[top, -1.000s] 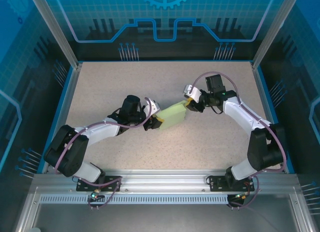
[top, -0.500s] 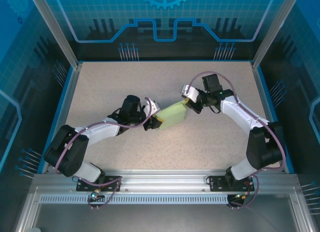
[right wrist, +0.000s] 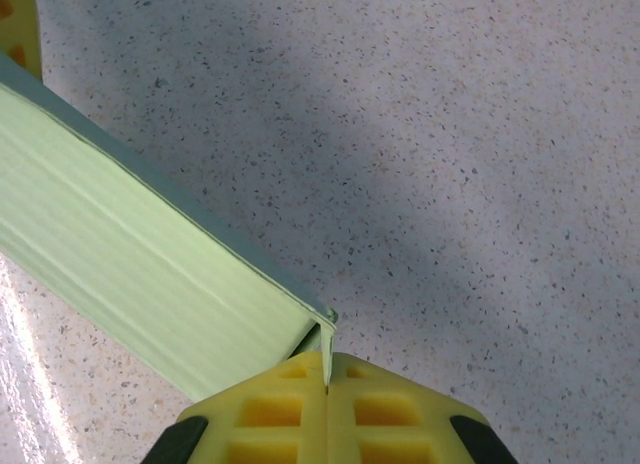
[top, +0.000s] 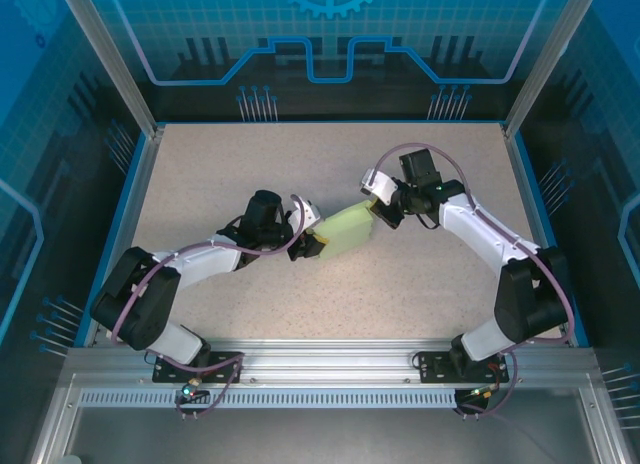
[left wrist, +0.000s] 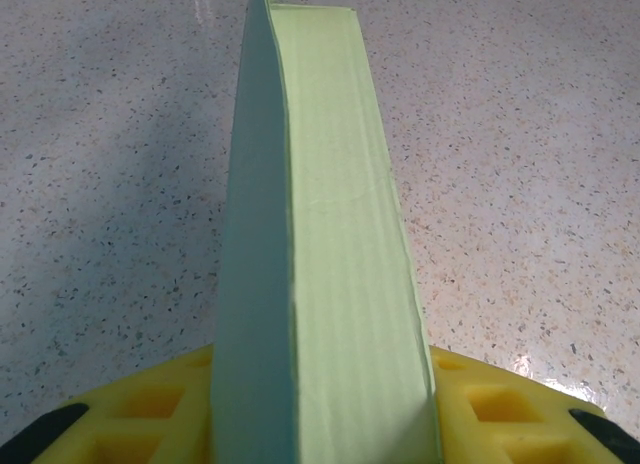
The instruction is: Fold the paper box
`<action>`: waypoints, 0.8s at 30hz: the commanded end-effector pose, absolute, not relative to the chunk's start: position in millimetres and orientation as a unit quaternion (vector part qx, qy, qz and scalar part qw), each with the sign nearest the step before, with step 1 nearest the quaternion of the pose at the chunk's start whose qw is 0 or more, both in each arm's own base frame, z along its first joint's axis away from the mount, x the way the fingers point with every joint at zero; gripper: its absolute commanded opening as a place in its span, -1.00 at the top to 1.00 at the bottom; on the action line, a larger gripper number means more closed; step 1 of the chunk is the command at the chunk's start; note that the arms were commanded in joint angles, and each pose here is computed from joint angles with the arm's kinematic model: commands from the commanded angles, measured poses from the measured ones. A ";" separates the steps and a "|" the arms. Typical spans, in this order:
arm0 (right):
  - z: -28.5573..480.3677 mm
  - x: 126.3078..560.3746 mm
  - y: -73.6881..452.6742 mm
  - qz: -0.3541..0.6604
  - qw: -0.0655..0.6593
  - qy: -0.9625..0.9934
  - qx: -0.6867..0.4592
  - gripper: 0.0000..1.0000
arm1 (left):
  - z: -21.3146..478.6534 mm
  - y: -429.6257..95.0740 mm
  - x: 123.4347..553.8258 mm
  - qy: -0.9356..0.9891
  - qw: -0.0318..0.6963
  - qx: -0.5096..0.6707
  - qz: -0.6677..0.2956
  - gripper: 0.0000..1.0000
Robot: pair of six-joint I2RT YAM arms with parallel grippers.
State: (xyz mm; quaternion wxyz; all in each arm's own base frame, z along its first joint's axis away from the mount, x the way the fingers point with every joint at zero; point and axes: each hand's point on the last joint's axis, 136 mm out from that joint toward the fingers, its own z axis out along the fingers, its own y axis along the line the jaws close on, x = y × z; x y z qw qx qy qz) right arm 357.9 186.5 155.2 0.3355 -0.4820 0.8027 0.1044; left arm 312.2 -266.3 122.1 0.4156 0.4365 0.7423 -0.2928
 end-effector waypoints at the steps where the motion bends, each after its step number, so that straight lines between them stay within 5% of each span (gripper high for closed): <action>1: 170.3 352.0 186.4 0.104 0.339 0.824 -0.441 1.00 | 133.1 -265.2 329.4 0.744 0.439 0.422 -0.275 0.35; 24: 160.0 332.2 194.2 0.082 0.300 0.902 -0.300 1.00 | 114.7 -260.5 344.1 0.766 0.440 0.392 -0.256 0.35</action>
